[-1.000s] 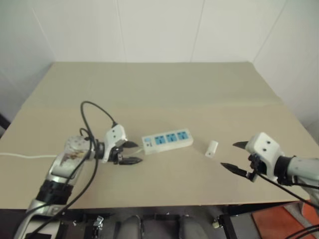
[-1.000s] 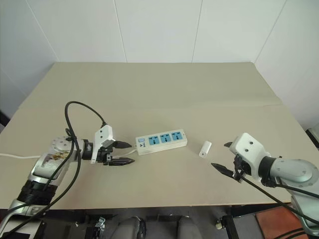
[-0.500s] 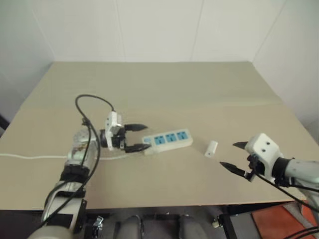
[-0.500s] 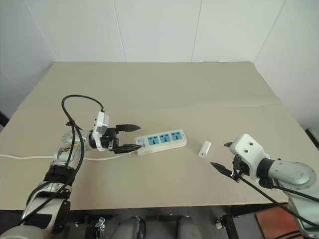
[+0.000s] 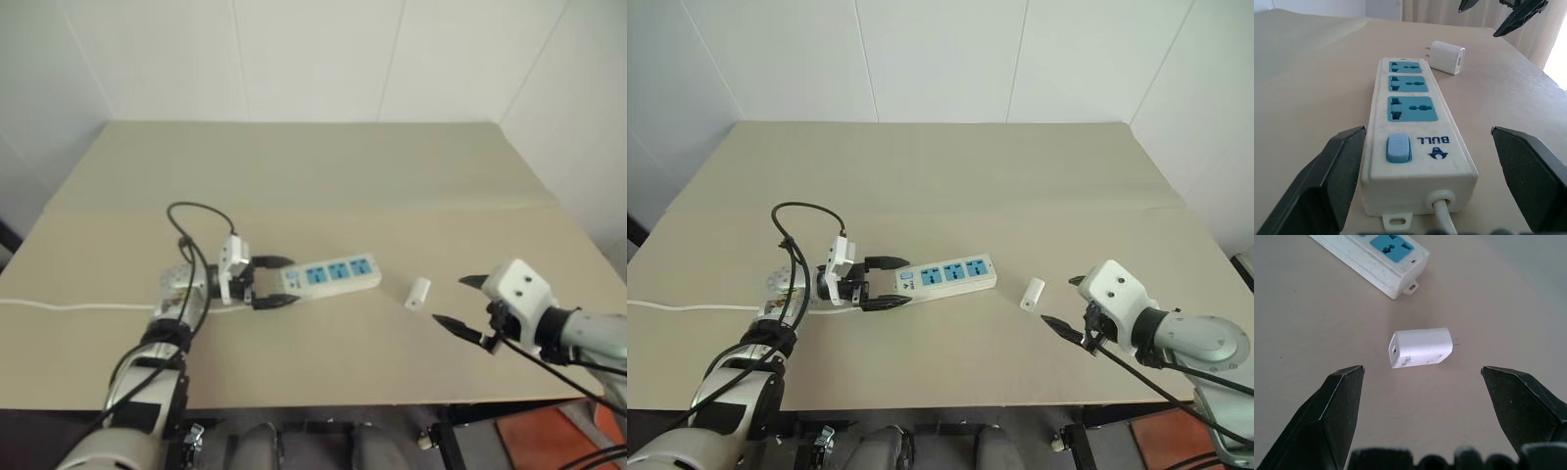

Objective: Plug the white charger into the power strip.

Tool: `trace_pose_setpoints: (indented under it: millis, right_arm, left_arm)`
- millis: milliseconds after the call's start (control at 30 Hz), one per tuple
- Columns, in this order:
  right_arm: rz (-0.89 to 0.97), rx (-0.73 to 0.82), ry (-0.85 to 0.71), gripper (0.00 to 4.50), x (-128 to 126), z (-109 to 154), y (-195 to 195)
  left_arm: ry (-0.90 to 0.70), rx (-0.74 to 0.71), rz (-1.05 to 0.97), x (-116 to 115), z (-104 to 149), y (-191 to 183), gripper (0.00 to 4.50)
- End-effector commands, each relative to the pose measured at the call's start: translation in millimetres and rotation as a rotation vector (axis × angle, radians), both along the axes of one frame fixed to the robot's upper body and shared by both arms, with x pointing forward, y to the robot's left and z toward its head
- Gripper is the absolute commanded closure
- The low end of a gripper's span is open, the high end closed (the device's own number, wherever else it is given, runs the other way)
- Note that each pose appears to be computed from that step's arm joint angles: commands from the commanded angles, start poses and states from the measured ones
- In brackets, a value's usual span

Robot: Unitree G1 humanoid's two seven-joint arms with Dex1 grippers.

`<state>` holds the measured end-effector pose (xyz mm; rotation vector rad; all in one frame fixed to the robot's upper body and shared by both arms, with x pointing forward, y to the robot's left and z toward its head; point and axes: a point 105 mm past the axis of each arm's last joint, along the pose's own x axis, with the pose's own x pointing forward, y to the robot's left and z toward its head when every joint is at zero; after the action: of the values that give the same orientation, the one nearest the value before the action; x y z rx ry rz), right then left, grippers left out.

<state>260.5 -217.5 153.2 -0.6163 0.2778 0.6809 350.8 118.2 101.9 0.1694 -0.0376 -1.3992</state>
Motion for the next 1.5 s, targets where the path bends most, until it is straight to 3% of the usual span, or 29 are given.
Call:
trace_pose_setpoints:
  millis: [33, 667, 833, 933, 1100, 1367, 1500]
  right_arm:
    - [0.040, -0.002, -0.037, 0.00, -4.9, 15.8, 4.9]
    - [0.079, 0.014, -0.044, 0.00, -8.0, 23.9, 10.8]
    - [0.078, 0.010, -0.045, 0.00, -7.1, 22.8, 10.3]
    - [0.104, -0.018, -0.047, 0.00, -7.1, 23.1, 10.9]
    - [0.260, -0.199, -0.085, 0.00, -1.4, 32.8, 10.7]
    - [0.781, -0.693, -0.146, 0.00, 13.5, 35.8, 21.9]
    - [1.031, -0.850, -0.157, 0.00, 19.8, 34.4, 33.2]
  left_arm:
    - [-0.040, 0.040, -0.022, 1.7, 1.5, -4.8, 0.04]
    - [-0.050, 0.072, 0.051, 8.7, -12.8, -13.9, 0.04]
    - [-0.037, 0.090, 0.029, 5.5, -17.1, -14.1, 1.21]
    - [-0.022, 0.107, 0.013, 3.7, -19.0, -13.5, 1.21]
    - [-0.038, 0.194, -0.046, -2.2, -23.6, -8.3, 1.21]
    - [-0.063, 0.237, -0.067, -0.8, -17.8, -3.6, 1.21]
    - [-0.070, 0.225, -0.064, -0.4, -14.8, -3.4, 1.21]
